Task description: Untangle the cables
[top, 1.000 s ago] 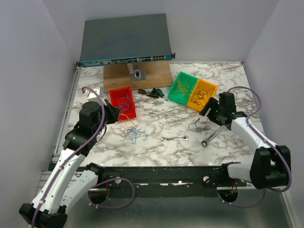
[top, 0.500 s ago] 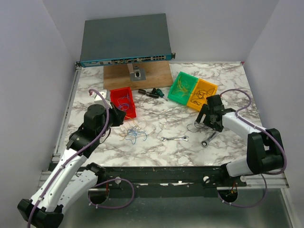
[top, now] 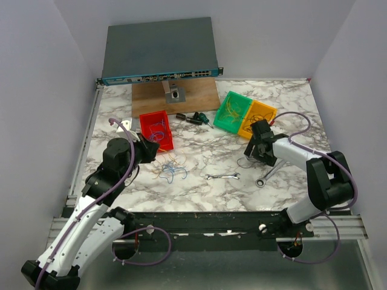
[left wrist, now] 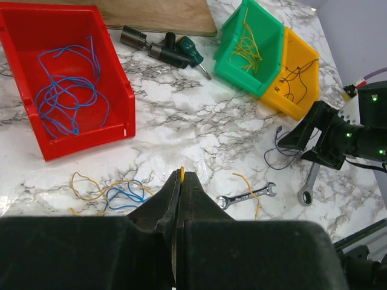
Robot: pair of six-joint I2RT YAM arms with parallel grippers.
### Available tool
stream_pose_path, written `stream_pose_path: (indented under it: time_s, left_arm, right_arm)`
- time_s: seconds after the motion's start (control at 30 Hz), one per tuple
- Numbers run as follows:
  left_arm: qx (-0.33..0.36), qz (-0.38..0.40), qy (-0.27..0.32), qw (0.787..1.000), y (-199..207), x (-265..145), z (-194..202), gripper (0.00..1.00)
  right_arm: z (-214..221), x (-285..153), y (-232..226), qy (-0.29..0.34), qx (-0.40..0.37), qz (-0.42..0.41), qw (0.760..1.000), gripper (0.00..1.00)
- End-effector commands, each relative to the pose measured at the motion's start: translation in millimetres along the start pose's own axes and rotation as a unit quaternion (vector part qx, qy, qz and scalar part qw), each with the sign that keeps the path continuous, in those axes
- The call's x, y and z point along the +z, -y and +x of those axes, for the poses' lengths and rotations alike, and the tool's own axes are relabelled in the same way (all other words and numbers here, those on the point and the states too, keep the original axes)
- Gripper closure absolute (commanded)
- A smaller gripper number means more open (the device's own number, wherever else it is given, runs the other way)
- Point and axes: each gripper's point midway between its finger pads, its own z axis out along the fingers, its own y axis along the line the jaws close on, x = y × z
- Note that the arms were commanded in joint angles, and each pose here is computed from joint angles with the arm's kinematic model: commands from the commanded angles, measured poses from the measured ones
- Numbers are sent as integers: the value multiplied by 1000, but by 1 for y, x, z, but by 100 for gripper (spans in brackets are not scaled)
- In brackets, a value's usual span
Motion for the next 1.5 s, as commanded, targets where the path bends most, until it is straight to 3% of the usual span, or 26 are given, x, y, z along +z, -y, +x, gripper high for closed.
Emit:
stream_pose_path:
  time_s: [0.0,0.07,0.13,0.17,0.63,0.83,1.13,1.37,1.47]
  left_arm:
    - [-3,21,-2,1000,7,0,3,100]
    - [-4,23,-2,1000,7,-1,4,100]
    - [-5,24,-1,1000,8,0,4,100]
    - [-5,25,0,1000,8,0,4,100]
    - [-6,28,3,1000,9,-2,3,100]
    - [-4,27,1,1000,9,-3,4,100]
    - [-3,21,-3,1000,8,-2,4,100]
    - [-4,17,-5,1000,7,-1,4,100]
    - [-4,16,-7,1000,7,0,4,100]
  right_arm:
    - [0,-3,-9,11,13,11,1000,31]
    - [-6,-11,-10,25,19,5,1000,57]
    - [-13,-19,-12,34,21,-2,999,93]
    - [-17,-24,-13,37,23,-3,999,99]
    - [-95,-132,-61,109,24,-131,985,99]
    - [-118,-155,-103,102,4,-203,974,99]
    - [-141,-103,-113,27,64,-290,955,99]
    - [-160,-18,-69,1,107,-235,966,99]
    - [-164,21,-53,10,103,-166,981,99]
